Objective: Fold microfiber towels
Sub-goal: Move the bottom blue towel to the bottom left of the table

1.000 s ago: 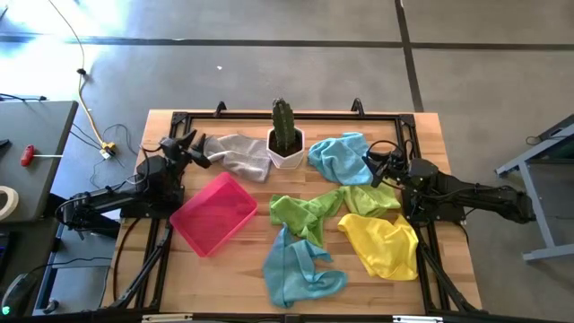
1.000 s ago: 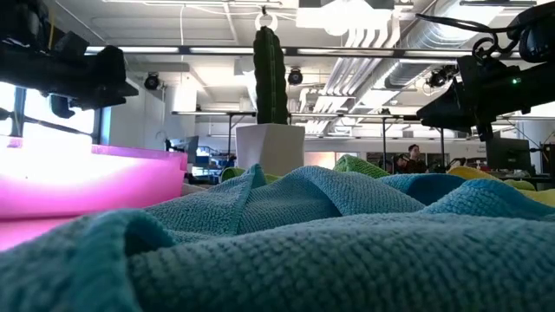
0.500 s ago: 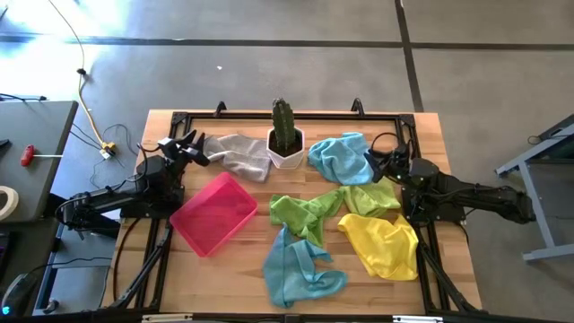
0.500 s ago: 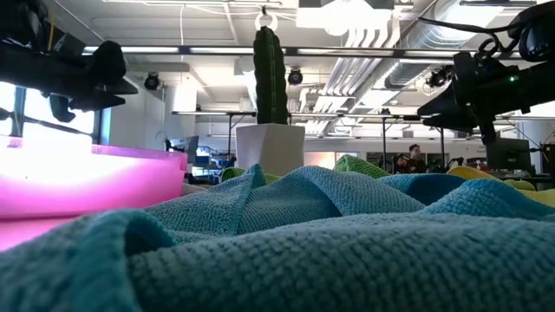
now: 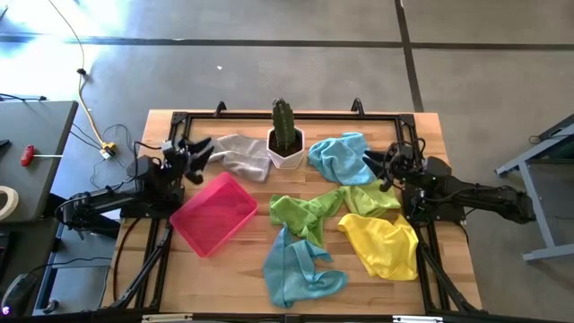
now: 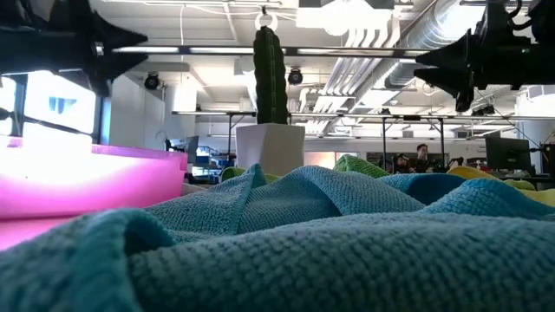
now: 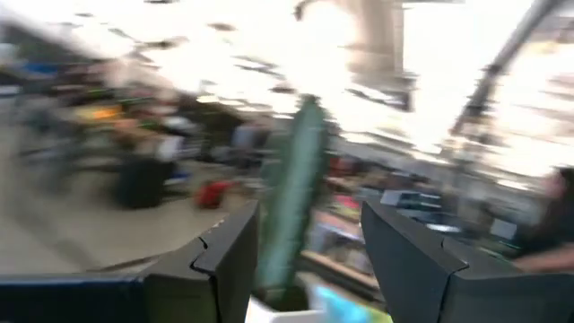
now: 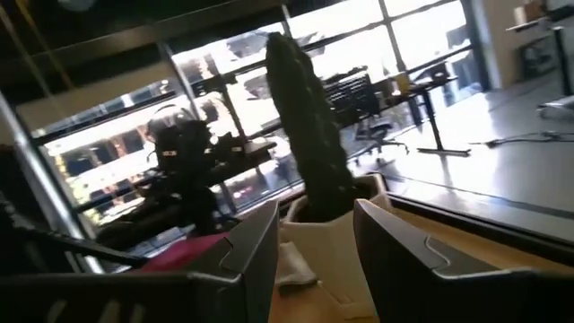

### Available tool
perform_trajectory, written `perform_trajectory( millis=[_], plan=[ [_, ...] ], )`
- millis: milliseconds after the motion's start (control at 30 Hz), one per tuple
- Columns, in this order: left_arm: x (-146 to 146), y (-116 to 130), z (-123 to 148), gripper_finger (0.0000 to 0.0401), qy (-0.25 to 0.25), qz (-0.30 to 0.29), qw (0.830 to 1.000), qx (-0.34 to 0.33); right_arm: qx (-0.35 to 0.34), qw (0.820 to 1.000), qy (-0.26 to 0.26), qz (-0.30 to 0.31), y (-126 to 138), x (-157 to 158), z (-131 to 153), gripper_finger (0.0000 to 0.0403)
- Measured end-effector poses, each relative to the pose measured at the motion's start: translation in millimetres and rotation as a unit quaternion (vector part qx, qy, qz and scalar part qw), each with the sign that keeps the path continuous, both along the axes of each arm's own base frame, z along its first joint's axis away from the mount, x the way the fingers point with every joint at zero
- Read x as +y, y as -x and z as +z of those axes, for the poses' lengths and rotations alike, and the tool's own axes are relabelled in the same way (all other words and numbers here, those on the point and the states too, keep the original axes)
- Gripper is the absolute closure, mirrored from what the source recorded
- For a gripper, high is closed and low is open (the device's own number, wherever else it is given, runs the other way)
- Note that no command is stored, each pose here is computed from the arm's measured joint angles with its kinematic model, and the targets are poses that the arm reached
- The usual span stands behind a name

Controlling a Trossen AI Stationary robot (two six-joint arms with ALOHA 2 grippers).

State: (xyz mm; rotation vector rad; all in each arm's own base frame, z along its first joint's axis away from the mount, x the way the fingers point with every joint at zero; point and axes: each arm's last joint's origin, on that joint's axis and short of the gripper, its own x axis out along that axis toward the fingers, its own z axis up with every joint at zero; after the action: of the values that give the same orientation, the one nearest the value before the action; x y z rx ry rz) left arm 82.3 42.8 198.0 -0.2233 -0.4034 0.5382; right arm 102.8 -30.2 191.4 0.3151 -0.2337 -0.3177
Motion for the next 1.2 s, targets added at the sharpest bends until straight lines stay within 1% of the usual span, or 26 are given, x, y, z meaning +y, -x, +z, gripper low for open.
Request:
perform_trajectory(
  millis=[33, 100, 200, 267, 333, 467, 533, 633, 767, 967, 1033, 1200],
  plan=[
    [-1.2, -1.0, 1.2, 0.0213, -0.009, -0.019, 1.0, -0.001, -0.003, 1.0, 0.003, 0.01, -0.6, 0.5, 0.8, 0.0265],
    [-2.7, -2.9, 2.9, 0.0213, -0.025, -0.036, 0.999, 0.0, -0.01, 1.0, 0.007, 0.021, -2.1, 0.7, 2.4, 0.0265],
    [-3.6, -6.6, 5.4, 0.0213, -0.054, -0.037, 0.998, 0.006, -0.027, 0.999, 0.025, 0.017, -4.9, -0.1, 7.5, 0.0265],
    [-3.7, -9.1, 8.6, 0.0213, -0.071, -0.032, 0.997, 0.01, -0.021, 0.999, 0.038, 0.014, -8.1, -1.0, 14.2, 0.0265],
    [-3.2, -12.4, 13.7, 0.0213, -0.079, -0.03, 0.996, 0.02, -0.01, 0.999, 0.046, 0.008, -12.5, -2.4, 21.8, 0.0265],
    [-0.8, -23.3, 23.4, 0.0213, -0.073, -0.04, 0.995, 0.051, 0.039, 0.998, 0.042, 0.006, -27.2, -6.5, 34.2, 0.0265],
    [-0.1, -31.7, 26.9, 0.0213, -0.068, -0.058, 0.993, 0.071, 0.068, 0.997, 0.025, 0.009, -36.3, -8.9, 39.9, 0.0265],
    [-0.2, -48.3, 30.5, 0.0213, -0.055, -0.09, 0.989, 0.105, 0.134, 0.991, -0.002, 0.018, -51.1, -12.4, 42.7, 0.0265],
    [-5.0, -76.7, 30.6, 0.0213, -0.038, -0.136, 0.977, 0.158, 0.221, 0.974, -0.031, 0.042, -72.8, -10.4, 45.1, 0.0265],
    [-24.4, -125.5, 29.2, 0.0213, -0.028, -0.209, 0.952, 0.224, 0.318, 0.941, -0.048, 0.102, -105.2, 11.0, 48.5, 0.0265],
    [-33.7, -141.6, 28.3, 0.0213, -0.029, -0.231, 0.942, 0.24, 0.35, 0.927, -0.05, 0.125, -113.7, 21.5, 46.5, 0.0265],
    [-61.7, -179.7, 16.4, 0.0213, -0.027, -0.272, 0.918, 0.287, 0.427, 0.885, -0.083, 0.164, -125.1, 50.3, 35.0, 0.0265]
  ],
)
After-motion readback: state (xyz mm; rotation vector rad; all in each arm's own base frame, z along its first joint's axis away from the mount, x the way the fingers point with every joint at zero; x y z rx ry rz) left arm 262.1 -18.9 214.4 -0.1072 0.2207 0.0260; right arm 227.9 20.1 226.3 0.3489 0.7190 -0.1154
